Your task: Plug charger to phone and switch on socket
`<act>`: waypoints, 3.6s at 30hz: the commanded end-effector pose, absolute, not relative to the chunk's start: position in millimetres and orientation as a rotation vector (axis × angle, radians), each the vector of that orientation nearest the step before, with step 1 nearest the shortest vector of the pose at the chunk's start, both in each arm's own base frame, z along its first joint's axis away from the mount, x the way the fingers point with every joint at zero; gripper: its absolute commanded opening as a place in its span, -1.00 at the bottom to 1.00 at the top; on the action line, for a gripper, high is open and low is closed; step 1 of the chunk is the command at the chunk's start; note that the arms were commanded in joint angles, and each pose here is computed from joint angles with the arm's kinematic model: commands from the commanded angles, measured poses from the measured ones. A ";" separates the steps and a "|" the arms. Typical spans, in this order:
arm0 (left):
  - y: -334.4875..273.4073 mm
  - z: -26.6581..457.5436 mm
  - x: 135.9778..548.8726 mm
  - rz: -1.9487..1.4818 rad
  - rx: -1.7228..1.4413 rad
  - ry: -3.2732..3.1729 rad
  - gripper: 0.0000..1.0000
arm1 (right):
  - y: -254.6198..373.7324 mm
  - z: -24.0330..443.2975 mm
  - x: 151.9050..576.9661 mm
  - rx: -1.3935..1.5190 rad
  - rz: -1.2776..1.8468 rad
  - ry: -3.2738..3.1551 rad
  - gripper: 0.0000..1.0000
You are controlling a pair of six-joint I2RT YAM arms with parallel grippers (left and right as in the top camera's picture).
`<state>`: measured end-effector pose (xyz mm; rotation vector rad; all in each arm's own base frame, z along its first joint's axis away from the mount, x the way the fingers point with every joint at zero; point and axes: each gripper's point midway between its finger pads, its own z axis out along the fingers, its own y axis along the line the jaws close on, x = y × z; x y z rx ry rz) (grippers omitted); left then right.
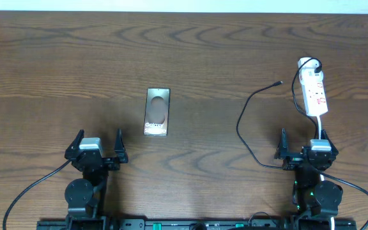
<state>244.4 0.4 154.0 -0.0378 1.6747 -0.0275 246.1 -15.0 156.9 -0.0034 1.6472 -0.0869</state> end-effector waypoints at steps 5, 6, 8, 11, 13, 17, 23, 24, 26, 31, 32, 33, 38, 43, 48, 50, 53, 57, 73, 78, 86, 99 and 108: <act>-0.1 136.9 244.0 -0.034 -0.044 1.724 0.94 | -12.6 156.6 245.9 -0.019 -0.084 1.646 0.98; -0.1 136.9 244.0 -0.034 -0.044 1.724 0.94 | -12.7 156.7 245.9 -0.019 -0.084 1.646 0.98; -0.1 136.9 244.0 -0.034 -0.044 1.724 0.94 | -12.7 156.6 245.9 -0.019 -0.084 1.646 0.98; -0.1 136.9 244.0 -0.034 -0.044 1.724 0.94 | -12.6 156.6 245.9 -0.019 -0.084 1.646 0.99; -0.1 136.9 244.0 -0.034 -0.044 1.724 0.94 | -12.6 156.6 245.9 -0.019 -0.084 1.646 0.98; -0.1 136.9 244.0 -0.034 -0.044 1.724 0.94 | -12.6 156.6 245.9 -0.019 -0.084 1.646 0.98; -0.1 136.9 244.0 -0.034 -0.044 1.724 0.94 | -12.6 156.6 245.9 -0.019 -0.084 1.646 0.99; -0.1 136.9 244.0 -0.034 -0.044 1.724 0.94 | -12.6 156.6 245.9 -0.019 -0.084 1.646 0.99; -0.1 136.9 244.0 -0.034 -0.044 1.724 0.94 | -12.6 156.6 245.9 -0.019 -0.084 1.646 0.99; 1.1 136.9 244.0 -0.027 -0.049 1.724 0.94 | -12.6 156.6 245.9 -0.019 -0.084 1.646 0.99; 1.0 136.9 244.0 -0.027 -0.048 1.724 0.94 | -12.7 156.7 245.9 -0.019 -0.084 1.646 0.98; 1.1 136.9 244.0 -0.027 -0.049 1.724 0.94 | -12.7 156.6 245.9 -0.019 -0.084 1.646 0.98; 1.0 136.9 244.0 -0.028 -0.049 1.724 0.94 | -12.6 156.6 245.9 -0.019 -0.084 1.646 0.99; -1.5 137.6 244.1 -0.072 -0.074 1.721 0.94 | -12.6 156.6 245.9 -0.019 -0.084 1.646 0.99; -6.3 144.2 243.8 -0.164 -0.130 1.704 0.94 | -12.6 156.6 245.9 -0.019 -0.084 1.646 0.98; -15.1 149.0 242.8 -0.211 -0.095 1.700 0.93 | -12.6 156.6 245.9 -0.019 -0.084 1.646 0.98; -22.6 157.7 241.3 -0.274 -0.089 1.685 0.94 | -12.7 156.6 245.9 -0.019 -0.084 1.646 0.99; -35.5 173.1 237.6 -0.338 -0.027 1.659 0.94 | -12.6 156.6 245.9 -0.019 -0.084 1.646 0.99; -57.3 225.6 234.0 -0.454 0.054 1.756 0.94 | -12.6 156.6 245.9 -0.019 -0.084 1.646 0.98; -64.4 237.4 240.7 -0.504 0.063 1.856 0.94 | -12.6 156.6 245.9 -0.019 -0.084 1.646 0.99; -64.6 254.4 261.2 -0.520 0.025 2.003 0.94 | -12.6 156.6 245.9 -0.019 -0.084 1.646 0.98; -84.8 240.1 311.8 -0.290 0.022 2.176 0.94 | -12.6 156.6 245.9 -0.019 -0.084 1.646 0.98; -113.4 195.8 322.8 -0.071 0.128 2.284 0.94 | -12.6 156.6 245.9 -0.019 -0.084 1.646 0.98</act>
